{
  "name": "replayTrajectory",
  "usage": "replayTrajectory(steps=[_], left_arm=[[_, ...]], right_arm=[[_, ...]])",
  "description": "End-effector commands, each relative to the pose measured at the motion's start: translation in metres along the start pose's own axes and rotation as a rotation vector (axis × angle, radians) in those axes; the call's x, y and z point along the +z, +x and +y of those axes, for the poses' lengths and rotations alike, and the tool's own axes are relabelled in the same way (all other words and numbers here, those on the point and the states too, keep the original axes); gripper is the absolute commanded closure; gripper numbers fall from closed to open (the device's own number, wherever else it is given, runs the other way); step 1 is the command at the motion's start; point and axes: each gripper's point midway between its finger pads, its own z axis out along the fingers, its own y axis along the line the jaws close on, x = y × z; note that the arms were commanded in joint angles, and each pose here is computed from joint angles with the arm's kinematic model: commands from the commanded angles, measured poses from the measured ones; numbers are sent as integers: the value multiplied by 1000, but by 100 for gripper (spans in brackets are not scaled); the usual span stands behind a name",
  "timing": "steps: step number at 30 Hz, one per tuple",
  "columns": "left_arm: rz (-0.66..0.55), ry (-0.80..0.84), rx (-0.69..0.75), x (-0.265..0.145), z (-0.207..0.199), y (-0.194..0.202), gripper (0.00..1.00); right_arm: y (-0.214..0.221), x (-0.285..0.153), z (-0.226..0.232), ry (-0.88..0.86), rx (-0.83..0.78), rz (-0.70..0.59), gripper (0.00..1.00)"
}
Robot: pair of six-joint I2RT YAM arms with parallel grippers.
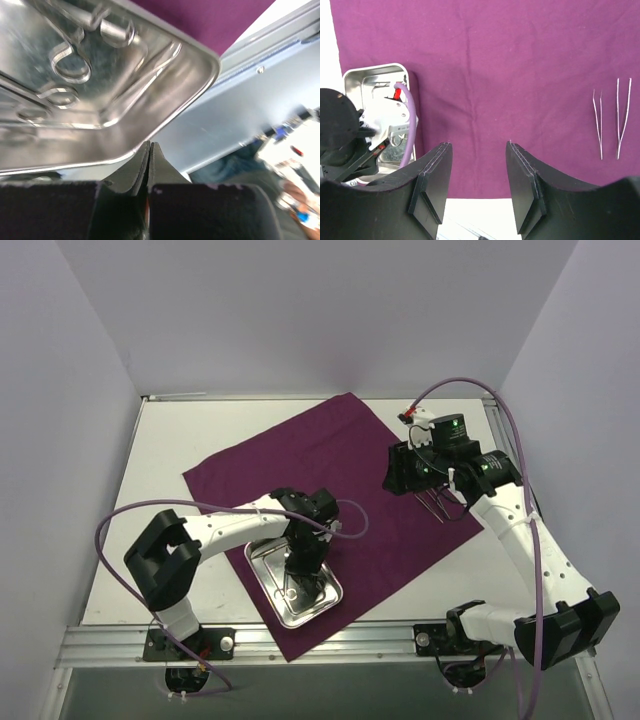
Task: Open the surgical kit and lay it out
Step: Pick up the medical item from the container.
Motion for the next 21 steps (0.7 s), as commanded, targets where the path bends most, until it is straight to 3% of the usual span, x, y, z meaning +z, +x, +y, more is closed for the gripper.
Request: replayTrajectory(steps=[1,5,21], left_arm=[[89,86,-105,-2,-11,14,98],[117,136,-117,7,-16,10,98],[139,81,-139,33,7,3,98]], right_arm=[[5,-2,1,-17,-7,2,53],[4,-4,1,-16,-8,2,53],[6,-10,-1,4,-5,-1,53]])
